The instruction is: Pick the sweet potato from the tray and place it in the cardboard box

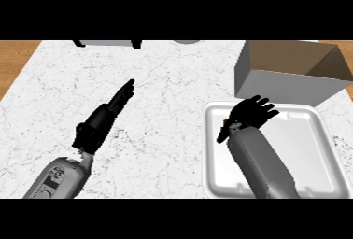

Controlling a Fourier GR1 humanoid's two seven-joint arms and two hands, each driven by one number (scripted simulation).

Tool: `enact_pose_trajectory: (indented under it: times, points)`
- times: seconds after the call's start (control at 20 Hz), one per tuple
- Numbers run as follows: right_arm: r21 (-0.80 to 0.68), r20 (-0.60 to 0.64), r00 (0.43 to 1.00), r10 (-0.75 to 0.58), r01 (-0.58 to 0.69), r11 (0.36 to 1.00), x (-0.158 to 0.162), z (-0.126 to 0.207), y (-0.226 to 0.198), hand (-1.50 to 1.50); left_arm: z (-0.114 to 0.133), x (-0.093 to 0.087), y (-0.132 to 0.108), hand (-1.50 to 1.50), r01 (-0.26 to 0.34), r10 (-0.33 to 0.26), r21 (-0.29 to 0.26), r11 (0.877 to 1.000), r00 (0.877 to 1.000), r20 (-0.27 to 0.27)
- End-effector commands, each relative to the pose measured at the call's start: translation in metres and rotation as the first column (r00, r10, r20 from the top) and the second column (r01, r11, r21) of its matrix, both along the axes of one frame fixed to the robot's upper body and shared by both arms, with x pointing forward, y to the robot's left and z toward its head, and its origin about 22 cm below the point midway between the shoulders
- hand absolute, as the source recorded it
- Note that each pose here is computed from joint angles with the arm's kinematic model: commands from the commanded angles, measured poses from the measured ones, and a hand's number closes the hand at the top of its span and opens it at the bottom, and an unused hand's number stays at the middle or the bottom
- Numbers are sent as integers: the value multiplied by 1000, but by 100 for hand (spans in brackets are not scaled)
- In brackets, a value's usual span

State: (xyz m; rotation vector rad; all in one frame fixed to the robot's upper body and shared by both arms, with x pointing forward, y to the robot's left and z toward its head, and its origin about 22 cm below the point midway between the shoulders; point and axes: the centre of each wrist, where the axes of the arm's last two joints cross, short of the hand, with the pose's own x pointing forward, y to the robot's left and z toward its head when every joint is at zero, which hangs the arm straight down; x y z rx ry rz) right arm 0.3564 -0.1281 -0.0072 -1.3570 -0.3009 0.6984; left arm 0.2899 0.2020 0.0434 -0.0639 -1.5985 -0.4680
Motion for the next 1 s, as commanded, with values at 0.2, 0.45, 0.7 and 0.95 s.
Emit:
enact_pose_trajectory:
  times: [0.2,0.45,0.7,0.95]
  points:
    - [-145,-49,973,-225,216,966,-12,-31,-7,-150,-5,-7,-9,0,3,-3,1,1000,1000,15]
    - [-175,-110,973,-202,181,968,-11,-30,-4,150,14,-6,-7,0,21,-21,18,1000,1000,22]
    - [-120,-85,996,32,-42,992,-26,-29,6,150,-1,-8,15,0,-20,20,15,1000,1000,-6]
    - [227,176,687,705,-725,650,-39,5,28,150,-1,-5,7,0,-30,30,-2,1000,1000,-3]
